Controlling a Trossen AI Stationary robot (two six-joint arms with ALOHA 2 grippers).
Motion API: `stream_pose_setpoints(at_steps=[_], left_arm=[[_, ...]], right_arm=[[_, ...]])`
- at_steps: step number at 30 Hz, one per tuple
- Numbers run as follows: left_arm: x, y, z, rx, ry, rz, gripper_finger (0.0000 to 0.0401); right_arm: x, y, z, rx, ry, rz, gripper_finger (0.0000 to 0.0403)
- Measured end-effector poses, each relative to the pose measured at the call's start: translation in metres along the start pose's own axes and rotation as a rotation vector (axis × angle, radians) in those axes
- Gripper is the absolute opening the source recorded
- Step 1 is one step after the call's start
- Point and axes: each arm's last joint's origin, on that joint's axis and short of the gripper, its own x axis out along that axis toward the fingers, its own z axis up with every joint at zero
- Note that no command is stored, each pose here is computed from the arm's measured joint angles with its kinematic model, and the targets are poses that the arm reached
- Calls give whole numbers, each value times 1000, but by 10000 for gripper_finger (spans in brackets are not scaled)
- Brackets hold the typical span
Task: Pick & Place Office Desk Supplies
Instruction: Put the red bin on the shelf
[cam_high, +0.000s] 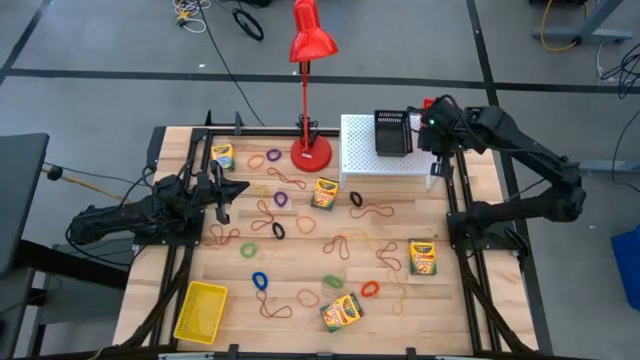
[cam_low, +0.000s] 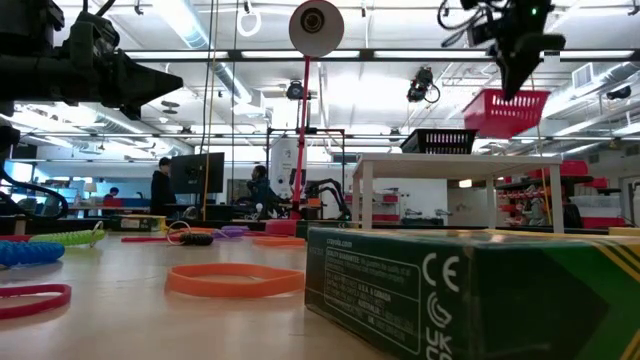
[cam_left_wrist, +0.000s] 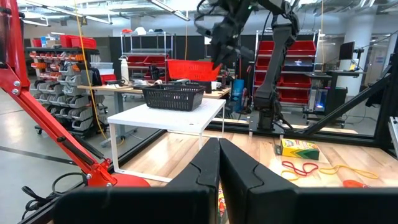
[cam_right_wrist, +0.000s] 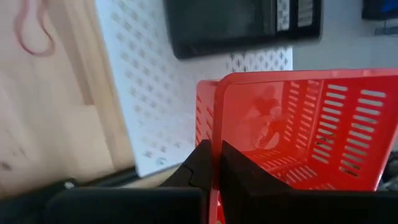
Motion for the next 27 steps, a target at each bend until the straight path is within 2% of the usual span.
stream_pose_setpoints(at_steps=[5, 11, 20, 27], left_arm=[[0, 0, 0, 0, 0, 0, 9], [0, 0, 0, 0, 0, 0, 9], [0, 0, 0, 0, 0, 0, 9], [0, 0, 0, 0, 0, 0, 9]], right_arm=[[24, -6, -8, 6, 64, 10, 18], [47, 1, -5, -43, 58, 23, 18], [46, 13, 3, -98, 25, 48, 18], [45, 16, 5, -90, 8, 61, 18]])
